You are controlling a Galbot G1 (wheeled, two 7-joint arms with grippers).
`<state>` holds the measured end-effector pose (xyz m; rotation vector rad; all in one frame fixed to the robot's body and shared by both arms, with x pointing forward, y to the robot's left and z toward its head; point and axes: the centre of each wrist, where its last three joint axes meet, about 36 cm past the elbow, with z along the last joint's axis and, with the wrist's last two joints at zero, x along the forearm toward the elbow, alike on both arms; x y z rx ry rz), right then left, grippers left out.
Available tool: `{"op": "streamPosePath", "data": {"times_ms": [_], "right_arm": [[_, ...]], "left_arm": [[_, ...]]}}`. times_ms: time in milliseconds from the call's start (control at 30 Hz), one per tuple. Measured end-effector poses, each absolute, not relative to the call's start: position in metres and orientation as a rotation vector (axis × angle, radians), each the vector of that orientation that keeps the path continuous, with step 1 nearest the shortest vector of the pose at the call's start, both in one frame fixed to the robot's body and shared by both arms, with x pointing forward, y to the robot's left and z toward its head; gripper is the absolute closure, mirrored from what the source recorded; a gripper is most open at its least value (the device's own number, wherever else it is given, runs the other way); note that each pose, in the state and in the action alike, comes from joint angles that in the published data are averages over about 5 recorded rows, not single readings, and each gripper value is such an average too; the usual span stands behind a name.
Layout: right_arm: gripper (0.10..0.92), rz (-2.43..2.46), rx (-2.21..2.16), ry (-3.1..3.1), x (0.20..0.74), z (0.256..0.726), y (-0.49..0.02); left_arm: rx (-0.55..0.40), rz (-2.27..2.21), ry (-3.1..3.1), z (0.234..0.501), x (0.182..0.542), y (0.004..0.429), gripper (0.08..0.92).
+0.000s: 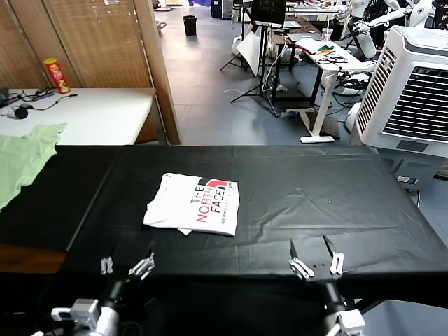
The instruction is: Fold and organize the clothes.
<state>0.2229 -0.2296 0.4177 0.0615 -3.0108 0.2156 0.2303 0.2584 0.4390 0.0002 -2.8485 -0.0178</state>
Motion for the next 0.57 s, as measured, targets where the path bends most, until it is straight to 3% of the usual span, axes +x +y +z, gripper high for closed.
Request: {"op": "streamPosePath", "data": {"times_ms": [567], "right_arm": [[0.224, 0.174, -0.013, -2.787, 0.165, 0.440, -0.224]], "left_arm": [[0.016, 0.018, -2.765, 0.454, 0.190, 0.274, 0.201]]}}
